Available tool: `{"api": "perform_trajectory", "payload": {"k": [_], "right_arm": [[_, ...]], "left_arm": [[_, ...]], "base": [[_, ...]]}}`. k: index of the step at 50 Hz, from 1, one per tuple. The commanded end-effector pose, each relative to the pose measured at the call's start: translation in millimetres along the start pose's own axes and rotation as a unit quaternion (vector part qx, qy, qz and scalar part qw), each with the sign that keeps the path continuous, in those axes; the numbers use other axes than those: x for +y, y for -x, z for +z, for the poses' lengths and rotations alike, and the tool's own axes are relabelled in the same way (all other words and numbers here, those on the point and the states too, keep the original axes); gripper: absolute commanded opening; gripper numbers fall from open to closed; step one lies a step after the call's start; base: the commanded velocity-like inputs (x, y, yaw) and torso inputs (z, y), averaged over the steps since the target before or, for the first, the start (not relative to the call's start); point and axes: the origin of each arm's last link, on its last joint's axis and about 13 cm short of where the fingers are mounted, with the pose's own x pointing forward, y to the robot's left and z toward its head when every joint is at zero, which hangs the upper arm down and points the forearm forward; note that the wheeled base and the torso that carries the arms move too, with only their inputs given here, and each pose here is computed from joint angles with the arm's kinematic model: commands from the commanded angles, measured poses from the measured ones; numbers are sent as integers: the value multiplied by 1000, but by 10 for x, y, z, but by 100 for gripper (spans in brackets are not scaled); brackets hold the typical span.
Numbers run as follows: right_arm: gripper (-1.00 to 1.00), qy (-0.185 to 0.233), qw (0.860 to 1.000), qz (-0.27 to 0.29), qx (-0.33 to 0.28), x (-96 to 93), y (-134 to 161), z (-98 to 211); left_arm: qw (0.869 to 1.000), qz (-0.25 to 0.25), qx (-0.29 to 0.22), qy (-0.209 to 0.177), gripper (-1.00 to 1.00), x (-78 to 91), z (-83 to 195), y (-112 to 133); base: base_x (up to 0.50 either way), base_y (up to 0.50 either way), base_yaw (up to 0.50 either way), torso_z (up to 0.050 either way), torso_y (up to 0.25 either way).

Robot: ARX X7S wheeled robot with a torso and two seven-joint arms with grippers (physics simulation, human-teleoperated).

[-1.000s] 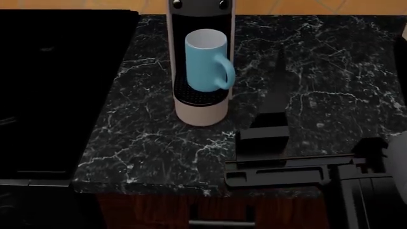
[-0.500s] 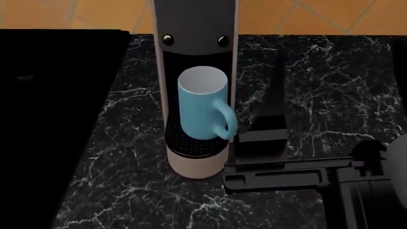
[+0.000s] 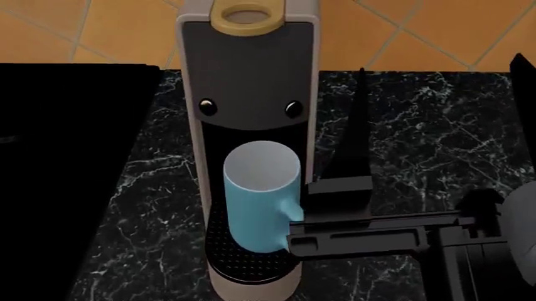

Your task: Pick the mug from under the coffee machine dispenser and place it on the counter.

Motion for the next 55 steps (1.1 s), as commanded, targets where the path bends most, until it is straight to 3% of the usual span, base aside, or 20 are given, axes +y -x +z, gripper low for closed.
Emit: {"api": "perform_trajectory", "payload": {"k": [1, 11, 26, 39, 55], "right_arm": [[100, 1, 1000, 3, 4, -9, 23, 0], [100, -10, 997, 50, 56, -72, 58, -39], [100, 14, 970, 173, 168, 19, 197, -269], [100, 10, 950, 217, 223, 42, 198, -456], [100, 19, 945, 216, 245, 36, 154, -631]], "left_arm": [[1000, 0, 0, -1, 100, -2, 4, 9], [1000, 2, -1, -1, 100, -1, 4, -14], [1000, 2, 3, -2, 100, -9, -9, 29], [1000, -1, 7, 0, 100, -3, -16, 43], [1000, 0, 8, -1, 100, -4, -25, 46]], "base": [[0, 0, 0, 0, 0], [0, 0, 0, 0, 0], [0, 0, 0, 0, 0], [0, 0, 0, 0, 0], [0, 0, 0, 0, 0]]}}
